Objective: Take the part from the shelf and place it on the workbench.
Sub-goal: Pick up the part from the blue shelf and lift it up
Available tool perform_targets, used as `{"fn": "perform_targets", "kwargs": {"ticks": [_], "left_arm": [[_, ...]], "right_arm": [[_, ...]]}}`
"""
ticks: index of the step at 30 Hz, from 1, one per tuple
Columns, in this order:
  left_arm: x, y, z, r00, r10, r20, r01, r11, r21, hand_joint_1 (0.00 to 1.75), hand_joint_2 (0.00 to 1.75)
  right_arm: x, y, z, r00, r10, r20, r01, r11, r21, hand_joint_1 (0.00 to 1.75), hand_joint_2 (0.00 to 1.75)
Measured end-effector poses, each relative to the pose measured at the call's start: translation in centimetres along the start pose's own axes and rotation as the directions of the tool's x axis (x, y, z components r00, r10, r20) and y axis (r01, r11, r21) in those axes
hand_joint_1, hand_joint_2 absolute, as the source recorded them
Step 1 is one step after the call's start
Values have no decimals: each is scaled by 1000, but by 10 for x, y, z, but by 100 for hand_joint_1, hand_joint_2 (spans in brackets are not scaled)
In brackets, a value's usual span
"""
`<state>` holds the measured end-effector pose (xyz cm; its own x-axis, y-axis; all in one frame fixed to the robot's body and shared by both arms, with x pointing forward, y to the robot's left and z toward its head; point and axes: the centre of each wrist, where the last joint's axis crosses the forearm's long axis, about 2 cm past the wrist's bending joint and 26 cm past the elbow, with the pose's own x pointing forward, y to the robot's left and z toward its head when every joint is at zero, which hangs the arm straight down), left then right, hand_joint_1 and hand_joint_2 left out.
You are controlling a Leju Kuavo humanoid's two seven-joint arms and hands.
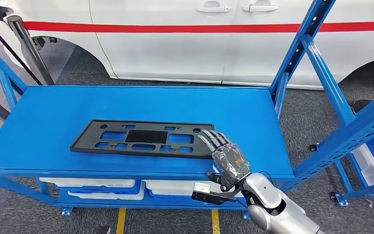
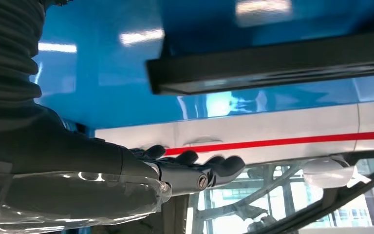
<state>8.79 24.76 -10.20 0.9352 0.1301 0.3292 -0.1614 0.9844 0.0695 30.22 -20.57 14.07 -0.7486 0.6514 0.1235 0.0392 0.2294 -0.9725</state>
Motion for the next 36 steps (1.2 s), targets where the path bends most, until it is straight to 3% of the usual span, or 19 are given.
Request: {"fn": "perform_targets", "kwargs": {"ticks": [36], "left_arm": [[2,2,-1,1000,9,3,-9,1000,-2,0,0]], "right_arm": [[-5,3,3,1000,17,-15,-17,999,30,0,175]]}}
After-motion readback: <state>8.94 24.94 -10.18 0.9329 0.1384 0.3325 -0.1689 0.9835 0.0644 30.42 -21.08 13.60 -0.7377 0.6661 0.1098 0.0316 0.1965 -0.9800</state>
